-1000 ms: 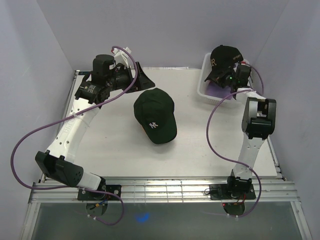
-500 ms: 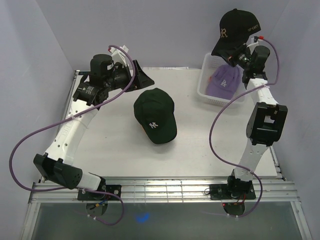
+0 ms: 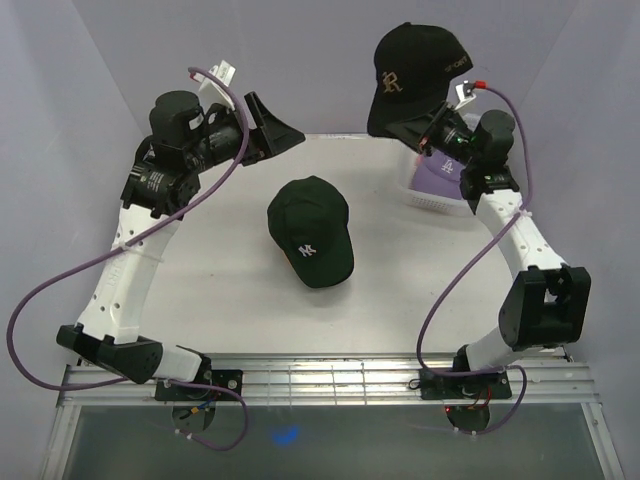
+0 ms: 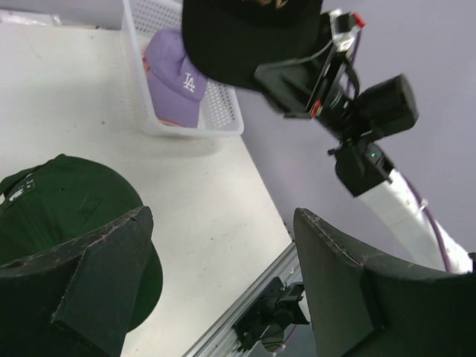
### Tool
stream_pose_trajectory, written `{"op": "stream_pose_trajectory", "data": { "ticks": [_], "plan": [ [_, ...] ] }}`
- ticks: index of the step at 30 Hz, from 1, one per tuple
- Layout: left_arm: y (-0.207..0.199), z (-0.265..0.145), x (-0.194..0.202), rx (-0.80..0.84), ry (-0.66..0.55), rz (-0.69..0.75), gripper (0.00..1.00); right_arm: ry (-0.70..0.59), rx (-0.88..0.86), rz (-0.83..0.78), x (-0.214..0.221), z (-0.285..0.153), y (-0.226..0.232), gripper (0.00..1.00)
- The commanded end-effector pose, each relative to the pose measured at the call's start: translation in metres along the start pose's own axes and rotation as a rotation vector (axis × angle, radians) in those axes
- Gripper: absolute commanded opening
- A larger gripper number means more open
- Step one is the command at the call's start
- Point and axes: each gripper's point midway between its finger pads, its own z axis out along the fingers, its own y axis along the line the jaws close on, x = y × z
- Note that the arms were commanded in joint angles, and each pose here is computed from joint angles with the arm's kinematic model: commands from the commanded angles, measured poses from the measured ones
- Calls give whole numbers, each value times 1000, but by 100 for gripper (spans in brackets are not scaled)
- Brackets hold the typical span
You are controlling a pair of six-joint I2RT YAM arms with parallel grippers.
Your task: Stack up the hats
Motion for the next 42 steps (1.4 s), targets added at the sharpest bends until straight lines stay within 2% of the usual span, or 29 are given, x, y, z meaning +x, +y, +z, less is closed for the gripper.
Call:
{"op": "stream_pose_trajectory", "data": {
  "ticks": [1,7,11,16,22,31,42],
  "plan": [
    [-33,-26,-16,63,-55,5,87,98,-150,1,50,-4,53,8],
    [-46,-38,-26,74,-95,3,87,251,-247,82,129,-8,85,8],
    [-47,-40,-30,67,-104,3,87,335,-294,102,169,-8,105,8],
    [-43,-39,-30,46,-103,1,87,434,-371,199,214,-8,126,8],
    [-41,-41,-30,27,-102,15,87,451,-390,271,230,-18,127,8],
    [-40,-40,-31,24,-101,18,87,566,-445,354,260,-39,128,8],
    [-36,-39,-28,11,-95,21,87,626,-401,422,292,-58,100,8]
  ]
}}
